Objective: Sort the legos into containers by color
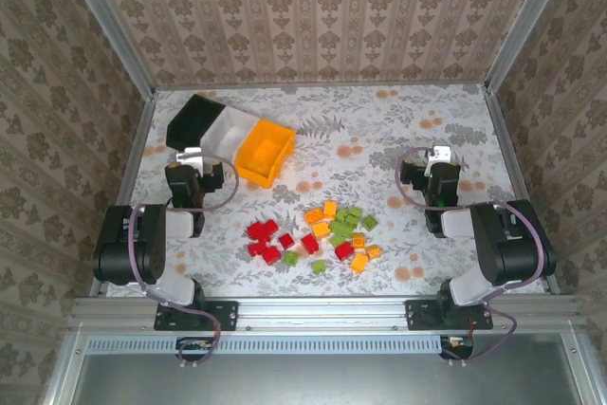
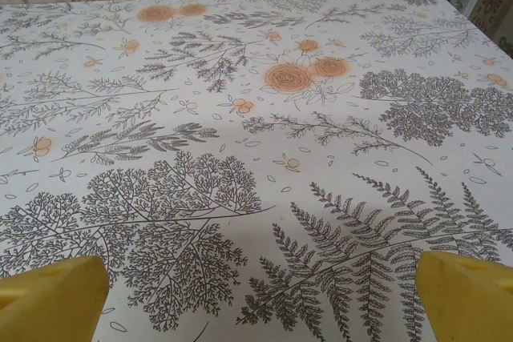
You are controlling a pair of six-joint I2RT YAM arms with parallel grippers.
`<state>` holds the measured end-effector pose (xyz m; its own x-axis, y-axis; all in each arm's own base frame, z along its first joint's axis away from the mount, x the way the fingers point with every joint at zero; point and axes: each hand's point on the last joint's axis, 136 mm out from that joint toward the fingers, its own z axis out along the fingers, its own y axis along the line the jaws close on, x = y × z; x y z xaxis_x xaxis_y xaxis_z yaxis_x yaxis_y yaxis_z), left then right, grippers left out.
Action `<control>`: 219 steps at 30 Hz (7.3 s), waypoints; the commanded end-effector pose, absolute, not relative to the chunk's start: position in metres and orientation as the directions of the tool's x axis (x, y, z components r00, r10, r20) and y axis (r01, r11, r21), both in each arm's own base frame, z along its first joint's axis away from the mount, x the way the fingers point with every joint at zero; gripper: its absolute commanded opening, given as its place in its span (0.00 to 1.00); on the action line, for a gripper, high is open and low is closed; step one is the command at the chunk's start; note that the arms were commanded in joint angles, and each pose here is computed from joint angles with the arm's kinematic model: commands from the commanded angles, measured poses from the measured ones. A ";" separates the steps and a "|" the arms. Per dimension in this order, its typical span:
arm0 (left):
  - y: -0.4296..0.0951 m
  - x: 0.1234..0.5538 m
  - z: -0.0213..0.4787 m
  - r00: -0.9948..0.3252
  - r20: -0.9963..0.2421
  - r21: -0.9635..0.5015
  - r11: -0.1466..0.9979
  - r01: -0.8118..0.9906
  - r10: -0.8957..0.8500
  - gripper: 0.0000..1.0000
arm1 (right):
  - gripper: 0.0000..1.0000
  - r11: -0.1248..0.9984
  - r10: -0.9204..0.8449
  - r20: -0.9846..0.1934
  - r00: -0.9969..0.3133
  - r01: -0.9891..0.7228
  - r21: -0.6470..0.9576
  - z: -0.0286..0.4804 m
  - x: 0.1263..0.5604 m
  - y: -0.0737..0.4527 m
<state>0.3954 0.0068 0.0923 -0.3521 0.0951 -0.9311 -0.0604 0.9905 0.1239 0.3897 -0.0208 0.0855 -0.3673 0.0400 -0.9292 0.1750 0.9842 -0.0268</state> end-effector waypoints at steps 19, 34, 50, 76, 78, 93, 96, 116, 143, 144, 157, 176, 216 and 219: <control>0.006 0.398 0.096 -0.337 -0.936 0.123 0.991 -0.052 0.099 1.00 | 1.00 0.987 0.040 -0.945 -0.326 0.161 -0.014 0.099 0.397 -0.017; 0.026 0.379 0.192 -0.188 -0.980 -0.015 0.970 -0.243 -0.062 1.00 | 1.00 0.950 0.072 -0.906 -0.418 0.304 -0.065 0.153 0.384 -0.021; 0.015 0.372 0.234 -0.149 -0.797 -0.578 0.810 -0.095 -0.586 1.00 | 1.00 0.863 0.504 -0.649 -0.569 0.297 0.409 0.137 0.394 0.072; -0.027 0.323 0.180 -0.348 -0.701 -0.624 0.772 -0.121 -0.622 1.00 | 0.69 0.867 0.449 -0.446 -0.774 0.257 0.427 0.072 0.458 0.352; -0.028 0.322 0.182 -0.345 -0.706 -0.622 0.774 -0.114 -0.618 1.00 | 0.63 0.879 0.429 -0.438 -0.790 0.253 0.404 0.067 0.460 0.353; -0.050 0.322 0.197 -0.388 -0.689 -0.644 0.763 -0.058 -0.612 1.00 | 0.00 0.958 0.265 -0.452 -0.852 0.180 0.223 0.087 0.477 0.252; -0.057 0.322 0.198 -0.407 -0.677 -0.658 0.752 -0.037 -0.613 1.00 | 0.00 0.971 0.217 -0.452 -0.865 0.145 0.189 0.095 0.478 0.213; -0.072 0.319 0.198 -0.442 -0.688 -0.645 0.764 0.008 -0.576 1.00 | 0.00 0.973 0.085 -0.351 -0.932 0.003 0.229 0.081 0.415 0.124; -0.083 0.316 0.195 -0.489 -0.669 -0.652 0.758 0.023 -0.560 1.00 | 0.71 0.979 0.146 -0.461 -0.875 0.060 0.195 0.128 0.392 0.117; -0.086 0.314 0.197 -0.496 -0.668 -0.651 0.758 0.029 -0.555 1.00 | 0.72 0.977 0.159 -0.463 -0.872 0.071 0.201 0.129 0.382 0.120; -0.124 0.279 0.191 -0.570 -0.660 -0.656 0.745 0.121 -0.489 1.00 | 0.72 0.973 0.163 -0.378 -0.911 0.086 0.212 0.069 0.234 0.119; -0.127 0.277 0.177 -0.585 -0.659 -0.638 0.763 0.101 -0.474 1.00 | 0.75 0.987 0.138 -0.386 -0.912 0.097 0.125 0.034 0.258 0.133; -0.125 0.275 0.170 -0.611 -0.657 -0.606 0.791 0.079 -0.442 1.00 | 0.25 0.982 0.110 -0.464 -0.879 0.025 0.185 0.077 0.269 0.132; -0.127 0.273 0.171 -0.624 -0.661 -0.594 0.798 0.096 -0.417 1.00 | 0.26 0.975 0.107 -0.512 -0.852 -0.011 0.222 0.113 0.283 0.142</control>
